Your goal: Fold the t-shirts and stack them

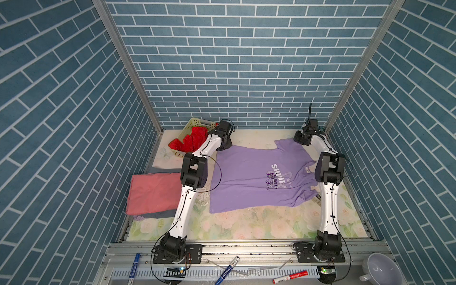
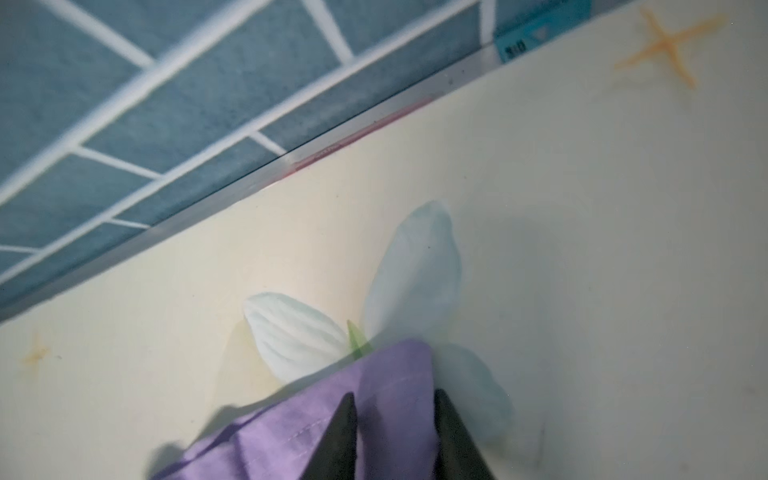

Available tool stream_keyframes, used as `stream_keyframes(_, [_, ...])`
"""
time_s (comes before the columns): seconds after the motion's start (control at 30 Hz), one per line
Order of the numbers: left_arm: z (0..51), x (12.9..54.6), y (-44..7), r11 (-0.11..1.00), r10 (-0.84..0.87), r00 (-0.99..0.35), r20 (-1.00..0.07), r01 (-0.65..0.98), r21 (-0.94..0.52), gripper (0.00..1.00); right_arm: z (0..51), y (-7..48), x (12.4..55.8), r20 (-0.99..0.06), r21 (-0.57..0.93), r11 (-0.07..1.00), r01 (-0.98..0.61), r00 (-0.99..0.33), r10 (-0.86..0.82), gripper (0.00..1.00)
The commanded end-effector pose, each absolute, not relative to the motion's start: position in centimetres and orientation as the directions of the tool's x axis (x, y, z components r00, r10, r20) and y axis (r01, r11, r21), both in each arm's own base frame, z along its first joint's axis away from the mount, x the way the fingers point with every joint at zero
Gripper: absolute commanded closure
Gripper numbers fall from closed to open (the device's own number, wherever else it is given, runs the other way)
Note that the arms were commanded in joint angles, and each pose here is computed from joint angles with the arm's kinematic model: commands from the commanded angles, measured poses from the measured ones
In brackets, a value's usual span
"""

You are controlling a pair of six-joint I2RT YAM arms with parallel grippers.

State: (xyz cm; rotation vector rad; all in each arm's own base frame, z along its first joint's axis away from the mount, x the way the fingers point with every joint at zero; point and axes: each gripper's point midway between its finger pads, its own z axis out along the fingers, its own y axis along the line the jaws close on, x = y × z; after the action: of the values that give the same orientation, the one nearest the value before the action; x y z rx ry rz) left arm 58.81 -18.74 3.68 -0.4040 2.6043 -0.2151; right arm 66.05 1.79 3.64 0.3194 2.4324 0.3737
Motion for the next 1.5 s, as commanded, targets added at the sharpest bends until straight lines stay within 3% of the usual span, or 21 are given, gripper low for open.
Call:
stream_keyframes(0.0, [1.6, 58.5, -18.1, 0.943, -0.326, -0.849, -0.417, -0.261, -0.205, 0.77, 3.6, 2.1, 65.7, -0.543, 0.352, 0.928, 0.122, -0.781, 0.308, 0.85])
stream_keyframes(0.17, [2.3, 59.6, -18.1, 0.938, -0.337, -0.829, -0.446, -0.253, -0.238, 0.87, 7.6, 1.7, 66.7, -0.615, 0.339, 0.936, 0.098, -0.729, 0.299, 1.0])
stream_keyframes(0.4, [4.5, 60.8, -16.9, 0.938, -0.341, -0.79, -0.509, -0.256, -0.232, 0.91, 14.7, 1.7, 66.6, -0.709, 0.329, 0.943, 0.051, -0.646, 0.282, 1.0])
stream_keyframes(0.53, [4.2, 60.0, -15.4, 0.949, -0.312, -0.797, -0.517, -0.283, -0.136, 0.59, 15.0, 1.9, 65.9, -0.7, 0.337, 0.94, 0.049, -0.655, 0.285, 1.0])
stream_keyframes(0.63, [3.1, 59.5, -14.6, 0.948, -0.309, -0.81, -0.499, -0.307, -0.088, 0.43, 15.0, 2.1, 65.2, -0.69, 0.346, 0.937, 0.05, -0.663, 0.29, 1.0])
stream_keyframes(0.73, [2.3, 59.6, -14.4, 0.947, -0.306, -0.815, -0.492, -0.314, -0.067, 0.36, 15.5, 2.4, 64.6, -0.691, 0.35, 0.936, 0.043, -0.663, 0.289, 1.0])
stream_keyframes(0.9, [1.2, 60.7, -14.6, 0.945, -0.314, -0.807, -0.5, -0.316, -0.083, 0.34, 15.4, 2.7, 63.8, -0.676, 0.355, 0.934, 0.044, -0.677, 0.289, 1.0])
stream_keyframes(1.07, [0.0, 61.5, -15.7, 0.936, -0.35, -0.805, -0.479, -0.315, -0.154, 0.44, 14.8, 2.9, 63.3, -0.662, 0.354, 0.934, 0.05, -0.692, 0.288, 1.0])
stream_keyframes(1.2, [0.1, 62.2, -16.2, 0.934, -0.357, -0.793, -0.494, -0.302, -0.191, 0.76, 15.0, 2.8, 63.6, -0.671, 0.351, 0.935, 0.051, -0.683, 0.289, 1.0])
stream_keyframes(1.33, [1.9, 63.1, -15.9, 0.936, -0.352, -0.766, -0.539, -0.292, -0.196, 0.97, 15.9, 2.5, 64.5, -0.696, 0.338, 0.94, 0.045, -0.661, 0.282, 1.0])
stream_keyframes(1.47, [5.1, 64.0, -14.9, 0.938, -0.345, -0.724, -0.597, -0.282, -0.2, 1.0, 18.6, 2.1, 65.3, -0.743, 0.315, 0.949, 0.033, -0.614, 0.268, 1.0])
